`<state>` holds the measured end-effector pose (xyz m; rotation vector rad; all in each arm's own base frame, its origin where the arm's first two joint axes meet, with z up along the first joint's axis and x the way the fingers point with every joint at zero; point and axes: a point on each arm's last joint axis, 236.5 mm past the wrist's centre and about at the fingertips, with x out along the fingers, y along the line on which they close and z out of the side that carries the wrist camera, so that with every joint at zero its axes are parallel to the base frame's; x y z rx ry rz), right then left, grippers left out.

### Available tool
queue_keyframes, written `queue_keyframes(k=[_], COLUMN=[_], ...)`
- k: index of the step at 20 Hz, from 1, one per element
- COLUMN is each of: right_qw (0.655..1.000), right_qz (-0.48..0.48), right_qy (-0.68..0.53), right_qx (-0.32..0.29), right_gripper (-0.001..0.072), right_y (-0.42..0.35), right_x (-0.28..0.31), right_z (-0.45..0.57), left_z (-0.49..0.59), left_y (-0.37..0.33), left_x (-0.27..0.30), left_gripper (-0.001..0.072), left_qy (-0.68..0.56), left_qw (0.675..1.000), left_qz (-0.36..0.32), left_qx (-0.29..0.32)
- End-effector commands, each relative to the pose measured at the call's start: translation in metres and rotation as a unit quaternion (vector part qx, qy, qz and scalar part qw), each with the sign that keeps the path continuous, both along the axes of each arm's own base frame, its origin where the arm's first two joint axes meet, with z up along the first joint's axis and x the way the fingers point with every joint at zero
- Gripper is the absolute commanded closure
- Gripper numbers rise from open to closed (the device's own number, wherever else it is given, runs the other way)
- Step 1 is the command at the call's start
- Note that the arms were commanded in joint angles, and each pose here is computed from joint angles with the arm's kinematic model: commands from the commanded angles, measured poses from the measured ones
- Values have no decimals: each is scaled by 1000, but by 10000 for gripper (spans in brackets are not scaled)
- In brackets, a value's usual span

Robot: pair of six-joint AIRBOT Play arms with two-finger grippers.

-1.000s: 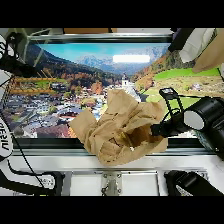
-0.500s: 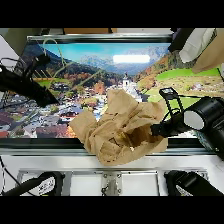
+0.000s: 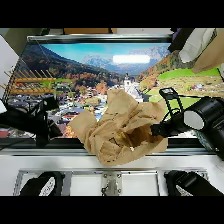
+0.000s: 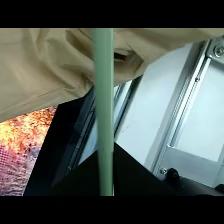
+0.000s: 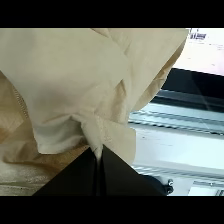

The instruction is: Fold the clothes and pants, and hang the long-sleeved shirts on hangers.

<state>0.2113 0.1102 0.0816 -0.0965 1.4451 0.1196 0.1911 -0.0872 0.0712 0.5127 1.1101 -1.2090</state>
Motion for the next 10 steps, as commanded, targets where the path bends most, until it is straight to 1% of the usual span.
queue_keyframes(k=[1,4,7,10], right_qw=[1000,1000,1000,1000], right_qz=[0,0,0,0], right_qy=[0,0,0,0], right_qx=[0,0,0,0], right_gripper=[697,697,698,698], right_y=[0,0,0,0], right_x=[0,0,0,0], right_z=[0,0,0,0], left_z=[-25,-40,-54,-65], left_y=[-7,-24,-40,-62], left_x=[-33,-49,-67,-62], left_gripper=[694,694,695,694], left_qy=[-14,2,17,5], left_qw=[999,998,994,989], left_qz=[-41,-43,-103,-144], left_qx=[-11,-43,-44,-44])
